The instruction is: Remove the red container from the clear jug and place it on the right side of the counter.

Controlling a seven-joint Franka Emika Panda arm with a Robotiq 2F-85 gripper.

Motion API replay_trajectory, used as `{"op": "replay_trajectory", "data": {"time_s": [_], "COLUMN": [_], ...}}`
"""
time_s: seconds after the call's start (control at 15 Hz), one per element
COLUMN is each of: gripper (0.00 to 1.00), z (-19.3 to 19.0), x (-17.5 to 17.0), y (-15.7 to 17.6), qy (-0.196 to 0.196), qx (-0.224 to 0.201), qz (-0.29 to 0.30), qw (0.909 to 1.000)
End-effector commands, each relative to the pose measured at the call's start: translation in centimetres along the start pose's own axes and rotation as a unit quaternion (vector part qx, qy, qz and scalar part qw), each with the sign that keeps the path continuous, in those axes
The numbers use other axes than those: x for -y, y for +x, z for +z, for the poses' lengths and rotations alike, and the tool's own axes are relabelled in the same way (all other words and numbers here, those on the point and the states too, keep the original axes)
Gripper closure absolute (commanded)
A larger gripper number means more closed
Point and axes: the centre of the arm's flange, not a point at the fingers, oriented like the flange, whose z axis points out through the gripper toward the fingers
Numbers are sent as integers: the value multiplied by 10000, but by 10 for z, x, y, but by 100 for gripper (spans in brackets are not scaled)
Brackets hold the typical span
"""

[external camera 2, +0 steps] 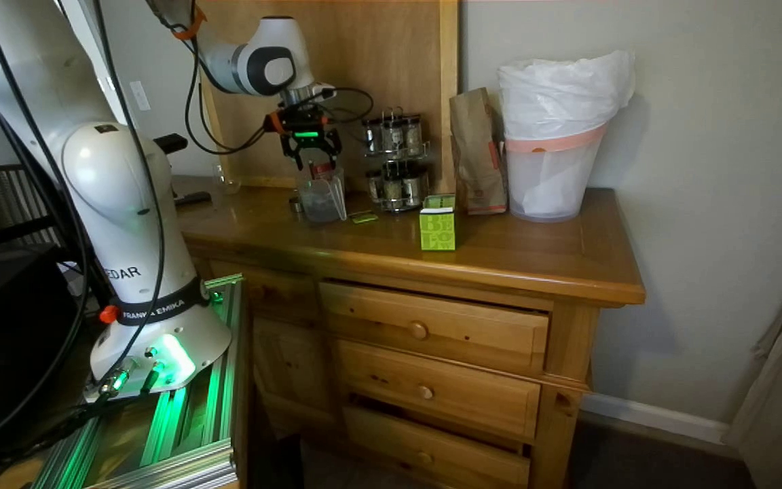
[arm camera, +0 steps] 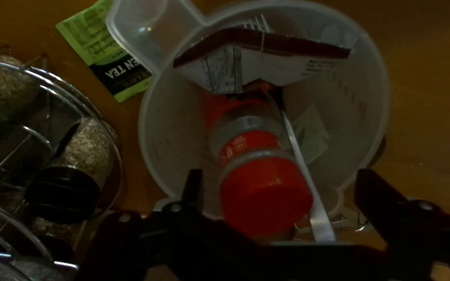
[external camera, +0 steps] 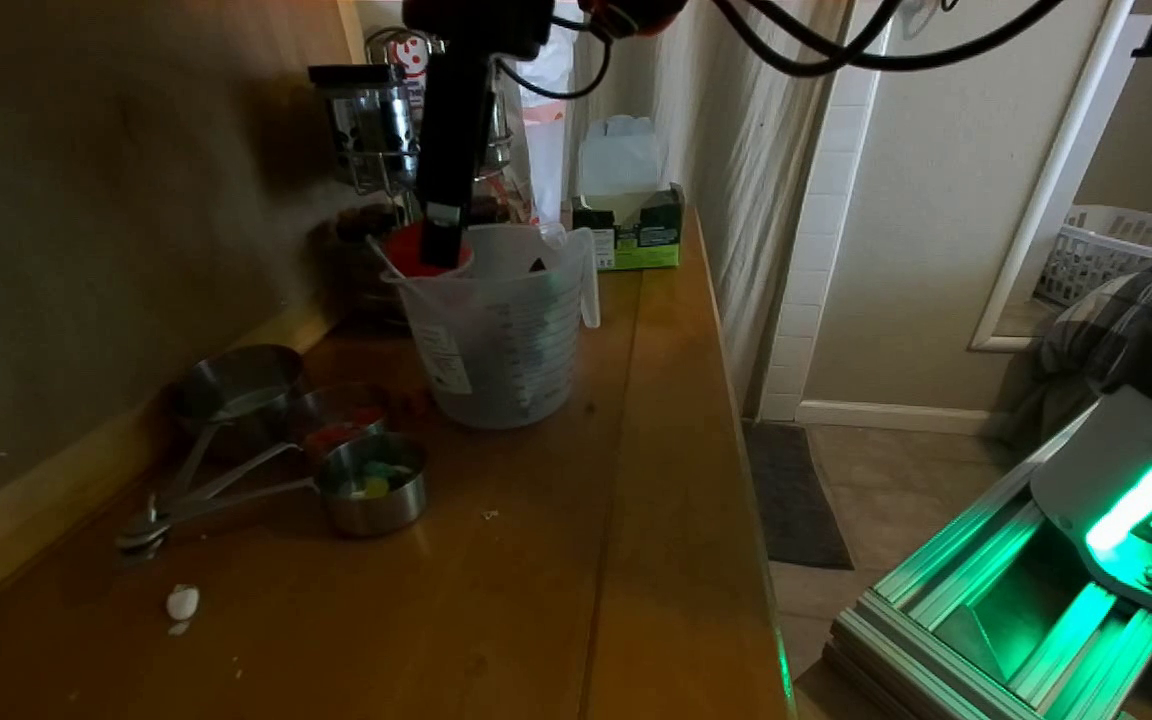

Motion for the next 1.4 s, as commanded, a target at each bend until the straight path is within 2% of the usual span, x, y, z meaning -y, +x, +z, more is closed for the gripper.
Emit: {"op": "replay_trajectory", "data": {"time_s": [0.0, 0.07, 0.2, 0.4, 0.53, 0.73, 1.07, 1.33], "gripper": [3, 25, 30, 53, 64, 65, 65, 65], "z": [2, 3, 6, 8, 8, 5, -53, -100], "x": [7, 7, 6, 3, 1, 0, 6, -11], "y": [-1, 0, 0, 0, 0, -1, -18, -44], "qy": [92, 99, 86, 7, -51, -77, -7, 422], "qx": [-216, -232, -177, -185, -233, -248, -471, -772], "qz": [-59, -67, -77, -47, -20, -9, -83, 348], "qw": [9997, 9997, 9998, 9998, 9997, 9997, 9989, 9955]}}
